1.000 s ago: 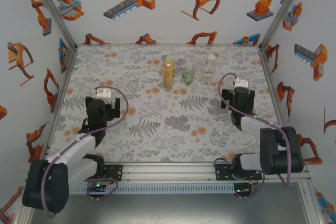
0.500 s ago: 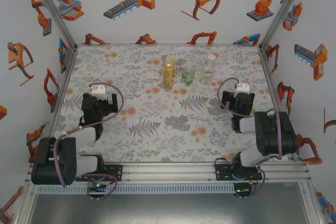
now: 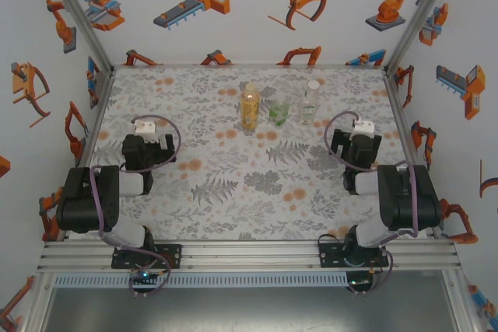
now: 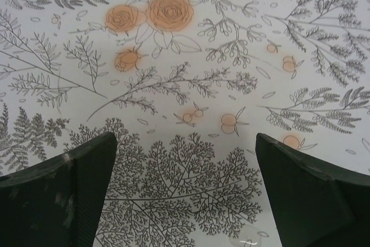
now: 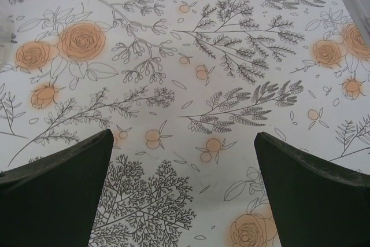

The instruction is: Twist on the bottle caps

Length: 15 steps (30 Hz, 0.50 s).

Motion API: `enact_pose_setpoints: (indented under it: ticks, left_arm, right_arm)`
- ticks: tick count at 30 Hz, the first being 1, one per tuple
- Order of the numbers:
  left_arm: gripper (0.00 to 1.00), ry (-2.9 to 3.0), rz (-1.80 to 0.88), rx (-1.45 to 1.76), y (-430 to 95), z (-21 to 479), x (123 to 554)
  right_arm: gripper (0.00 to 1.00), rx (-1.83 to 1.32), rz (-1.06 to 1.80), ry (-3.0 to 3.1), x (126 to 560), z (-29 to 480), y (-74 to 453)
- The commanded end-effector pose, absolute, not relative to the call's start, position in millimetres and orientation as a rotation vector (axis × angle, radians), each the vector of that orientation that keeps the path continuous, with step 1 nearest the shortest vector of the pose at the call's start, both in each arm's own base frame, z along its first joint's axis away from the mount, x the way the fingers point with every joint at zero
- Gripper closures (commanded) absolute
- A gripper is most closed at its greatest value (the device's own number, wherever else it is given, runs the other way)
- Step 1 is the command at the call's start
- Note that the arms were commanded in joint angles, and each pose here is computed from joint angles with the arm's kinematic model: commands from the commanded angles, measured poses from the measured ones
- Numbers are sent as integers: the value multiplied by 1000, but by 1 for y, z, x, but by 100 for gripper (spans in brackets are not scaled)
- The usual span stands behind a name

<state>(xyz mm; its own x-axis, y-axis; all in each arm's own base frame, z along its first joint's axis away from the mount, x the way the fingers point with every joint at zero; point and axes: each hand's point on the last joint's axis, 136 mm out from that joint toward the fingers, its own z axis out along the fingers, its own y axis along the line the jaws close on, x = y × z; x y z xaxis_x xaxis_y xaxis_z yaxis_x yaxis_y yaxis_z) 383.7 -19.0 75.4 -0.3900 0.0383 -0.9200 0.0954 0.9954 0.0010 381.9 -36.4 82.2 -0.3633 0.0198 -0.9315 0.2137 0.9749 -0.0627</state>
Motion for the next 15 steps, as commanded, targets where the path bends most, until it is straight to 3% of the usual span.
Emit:
enact_pose_setpoints:
  ticks: [1,15]
  left_arm:
    - [3,1946,-67,53,-15,89,395]
    - [3,1952,-26,-2,-6,89,398]
  right_arm:
    - [1,213,-215,1908,386,91,-43]
    - [1,212,-209,1905,385,91,-43]
